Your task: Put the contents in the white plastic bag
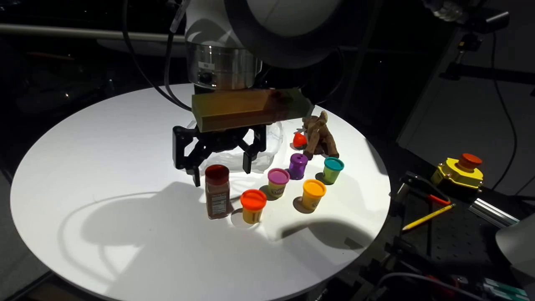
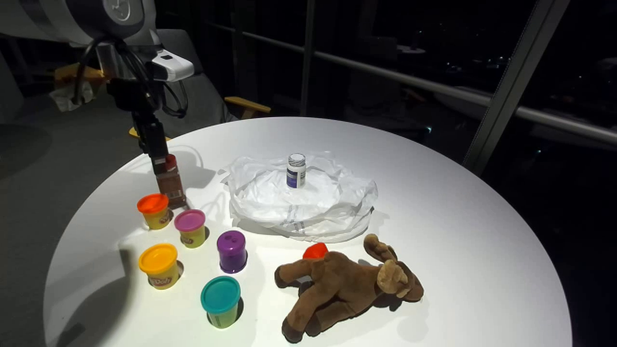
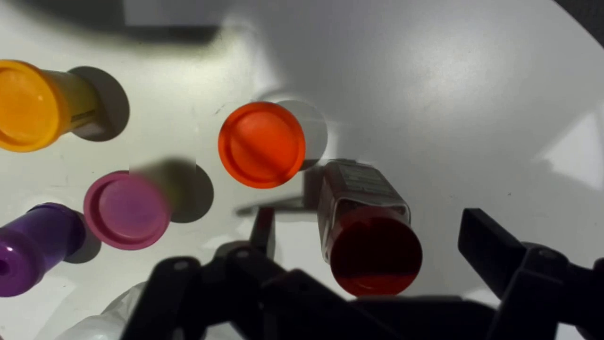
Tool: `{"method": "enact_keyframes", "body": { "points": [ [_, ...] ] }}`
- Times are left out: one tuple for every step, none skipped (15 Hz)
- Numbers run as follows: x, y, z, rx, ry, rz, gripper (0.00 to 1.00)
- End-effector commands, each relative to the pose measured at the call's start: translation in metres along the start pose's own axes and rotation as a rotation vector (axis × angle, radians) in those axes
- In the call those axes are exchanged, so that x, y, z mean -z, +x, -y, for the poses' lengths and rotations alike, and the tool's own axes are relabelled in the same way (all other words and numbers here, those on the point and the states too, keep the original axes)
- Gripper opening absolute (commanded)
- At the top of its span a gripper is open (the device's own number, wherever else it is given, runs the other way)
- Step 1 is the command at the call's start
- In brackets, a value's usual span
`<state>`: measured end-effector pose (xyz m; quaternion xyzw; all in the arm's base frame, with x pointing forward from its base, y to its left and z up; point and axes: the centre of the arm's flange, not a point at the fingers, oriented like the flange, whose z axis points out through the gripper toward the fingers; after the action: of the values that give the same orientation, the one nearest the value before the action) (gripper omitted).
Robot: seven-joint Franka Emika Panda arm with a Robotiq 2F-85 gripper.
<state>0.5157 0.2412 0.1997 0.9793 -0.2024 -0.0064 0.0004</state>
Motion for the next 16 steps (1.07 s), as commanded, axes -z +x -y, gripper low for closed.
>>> {"method": "enact_keyframes", "body": {
  "points": [
    [-0.004,0.004,0.01,-0.007,0.009,-0.001,0.74],
    [-0.005,0.004,0.009,-0.007,0.008,0.002,0.66],
    [-0.006,0.004,0.009,-0.008,0.009,0.006,0.58],
    [-0.006,0.004,0.009,-0.008,0.009,0.009,0.51],
    [-0.006,0.003,0.008,-0.012,0.008,0.009,0.42],
    [-0.004,0.003,0.008,-0.016,0.009,0.011,0.35],
    [-0.002,0.004,0.008,-0.022,0.004,0.01,0.28],
    [0.0,0.005,0.007,-0.024,0.003,0.014,0.2],
    [0.003,0.006,0.006,-0.029,-0.001,0.013,0.14],
    [0.007,0.007,0.006,-0.035,-0.008,0.01,0.08],
    [0.016,0.009,0.005,-0.043,-0.013,0.003,0.05],
    [0.029,0.011,0.003,-0.06,-0.016,-0.012,0.04],
    [0.039,0.014,0.002,-0.074,-0.017,-0.025,0.02],
    [0.05,0.016,0.0,-0.081,-0.028,-0.04,0.04],
    [0.059,0.018,-0.001,-0.08,-0.037,-0.049,0.07],
    [0.063,0.02,-0.001,-0.07,-0.047,-0.051,0.06]
  ]
}}
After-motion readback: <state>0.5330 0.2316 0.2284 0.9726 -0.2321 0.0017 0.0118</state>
